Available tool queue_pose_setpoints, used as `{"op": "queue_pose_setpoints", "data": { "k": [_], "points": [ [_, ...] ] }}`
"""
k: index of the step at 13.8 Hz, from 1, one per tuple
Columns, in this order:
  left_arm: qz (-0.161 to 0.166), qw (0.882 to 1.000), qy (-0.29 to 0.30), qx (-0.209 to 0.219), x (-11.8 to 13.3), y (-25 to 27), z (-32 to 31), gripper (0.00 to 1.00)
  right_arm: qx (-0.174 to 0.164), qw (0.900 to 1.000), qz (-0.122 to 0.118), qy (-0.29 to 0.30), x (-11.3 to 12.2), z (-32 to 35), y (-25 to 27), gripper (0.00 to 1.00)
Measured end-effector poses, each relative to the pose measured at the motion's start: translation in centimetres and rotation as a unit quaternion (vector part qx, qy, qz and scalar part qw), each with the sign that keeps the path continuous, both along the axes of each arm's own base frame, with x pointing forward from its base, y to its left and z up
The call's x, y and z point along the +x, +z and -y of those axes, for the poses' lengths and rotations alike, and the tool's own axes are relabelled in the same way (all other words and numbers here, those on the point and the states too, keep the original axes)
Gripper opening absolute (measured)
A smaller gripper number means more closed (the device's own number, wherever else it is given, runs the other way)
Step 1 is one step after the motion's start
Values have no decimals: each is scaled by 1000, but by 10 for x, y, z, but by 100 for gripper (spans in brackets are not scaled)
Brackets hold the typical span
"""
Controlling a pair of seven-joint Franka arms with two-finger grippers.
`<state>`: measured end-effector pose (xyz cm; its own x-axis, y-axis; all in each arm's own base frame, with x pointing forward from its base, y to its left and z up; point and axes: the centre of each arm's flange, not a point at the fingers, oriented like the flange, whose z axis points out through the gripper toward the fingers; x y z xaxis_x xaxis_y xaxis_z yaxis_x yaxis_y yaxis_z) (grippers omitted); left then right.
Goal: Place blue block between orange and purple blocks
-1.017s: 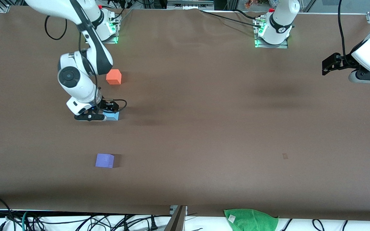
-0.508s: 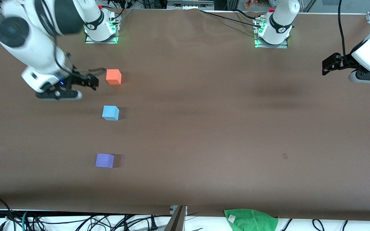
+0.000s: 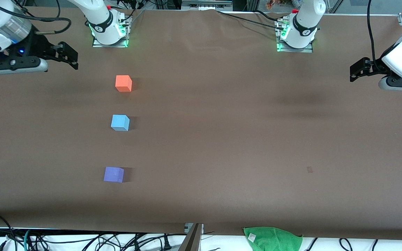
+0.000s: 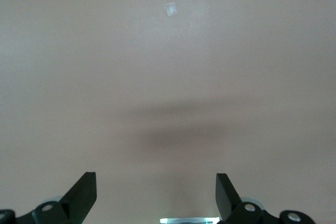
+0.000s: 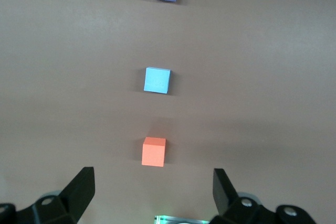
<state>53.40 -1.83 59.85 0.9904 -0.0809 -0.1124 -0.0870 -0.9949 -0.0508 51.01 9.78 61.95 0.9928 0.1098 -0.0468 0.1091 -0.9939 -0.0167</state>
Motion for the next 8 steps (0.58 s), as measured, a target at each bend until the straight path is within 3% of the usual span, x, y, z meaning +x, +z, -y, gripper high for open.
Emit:
{"op": "queue_pose_setpoints", "data": {
  "k": [4,8],
  "points": [
    [0,1000,0,0,0,0,0,100,-4,1000,-11,9,16,14,-15,100],
    [0,1000,0,0,0,0,0,100,-2,1000,7,6,25,17,0,100]
  ]
}}
